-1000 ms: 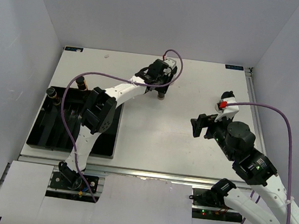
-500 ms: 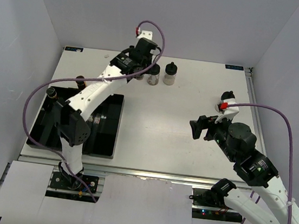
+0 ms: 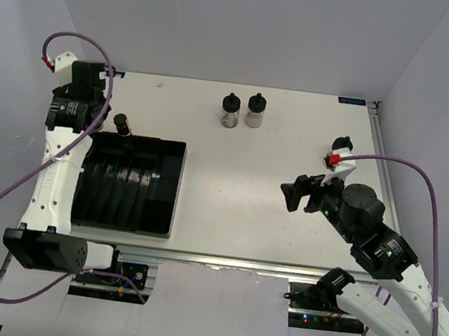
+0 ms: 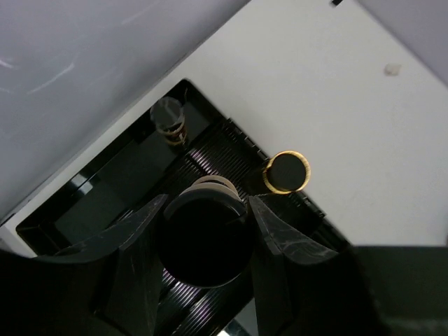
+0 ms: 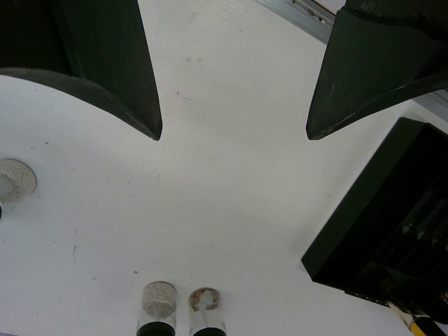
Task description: Organize the condiment bottles
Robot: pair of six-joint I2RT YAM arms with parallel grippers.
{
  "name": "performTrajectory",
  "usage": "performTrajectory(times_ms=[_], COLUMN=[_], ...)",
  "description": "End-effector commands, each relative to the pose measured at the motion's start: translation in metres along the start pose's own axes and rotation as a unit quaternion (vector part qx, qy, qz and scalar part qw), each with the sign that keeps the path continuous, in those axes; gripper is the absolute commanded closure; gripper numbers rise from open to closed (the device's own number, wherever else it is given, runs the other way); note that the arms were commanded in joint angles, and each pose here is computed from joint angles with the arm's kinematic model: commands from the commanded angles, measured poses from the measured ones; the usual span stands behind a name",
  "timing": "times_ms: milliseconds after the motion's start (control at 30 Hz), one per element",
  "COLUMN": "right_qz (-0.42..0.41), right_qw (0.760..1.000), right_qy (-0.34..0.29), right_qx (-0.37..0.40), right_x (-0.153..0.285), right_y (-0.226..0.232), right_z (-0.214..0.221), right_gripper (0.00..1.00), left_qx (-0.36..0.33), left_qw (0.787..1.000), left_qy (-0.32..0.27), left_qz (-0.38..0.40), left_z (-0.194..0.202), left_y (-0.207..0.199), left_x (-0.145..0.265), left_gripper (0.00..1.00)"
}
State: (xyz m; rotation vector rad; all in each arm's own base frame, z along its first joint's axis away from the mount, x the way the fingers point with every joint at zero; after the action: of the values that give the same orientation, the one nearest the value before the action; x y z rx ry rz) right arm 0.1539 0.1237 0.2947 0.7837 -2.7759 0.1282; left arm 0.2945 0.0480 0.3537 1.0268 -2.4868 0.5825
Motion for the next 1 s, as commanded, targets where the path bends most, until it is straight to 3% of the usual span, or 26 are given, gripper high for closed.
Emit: performTrajectory(times_ms=[0,367,633,967], right_qz=[-0.015,-0.012,-0.012,0.003], right_qw=[1.000,1.000,1.000,1.000], right_qy=[-0.015,-0.014,-0.008,0.002], right_qx=[-0.003,-0.005,-0.005,0.004], right_x=[0.003,0.004,0.000,-0.008], right_y=[0.003,0.003,0.003,0.001], right_z=[-0.011,-0.008,-0.003,0.003], right_gripper=[0.10,0.10,0.10,0.10], left_qx=[0.028,0.067,0.086,0.108], left_qw=[0.998,0.992,0.988,0.986], left_qy=[0.033,0.008,-0.043,-0.026], left_qz=[-0.042,-0.105,-0.117,-0.128], left_z=[0.021,0.046,0.057,0.061], left_y=[0.035,0.095,0.109,0.111], left_x=[-0.026,-0.066,-0.083,-0.114], left_gripper=[1.00,1.00,1.00,1.00])
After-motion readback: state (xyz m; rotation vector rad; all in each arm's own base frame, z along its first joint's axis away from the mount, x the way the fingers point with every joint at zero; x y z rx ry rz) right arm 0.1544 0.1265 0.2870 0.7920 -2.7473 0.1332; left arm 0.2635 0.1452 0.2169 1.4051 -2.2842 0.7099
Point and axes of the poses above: each gripper's point midway between its finger pads, its own x axis back along the fingers, its own y axis along the line the jaws close on, z = x × y, the point moved 6 cm from there along x, back along the fingers, and after that the axes turned 9 degrees about x, right-handed, at the moved point
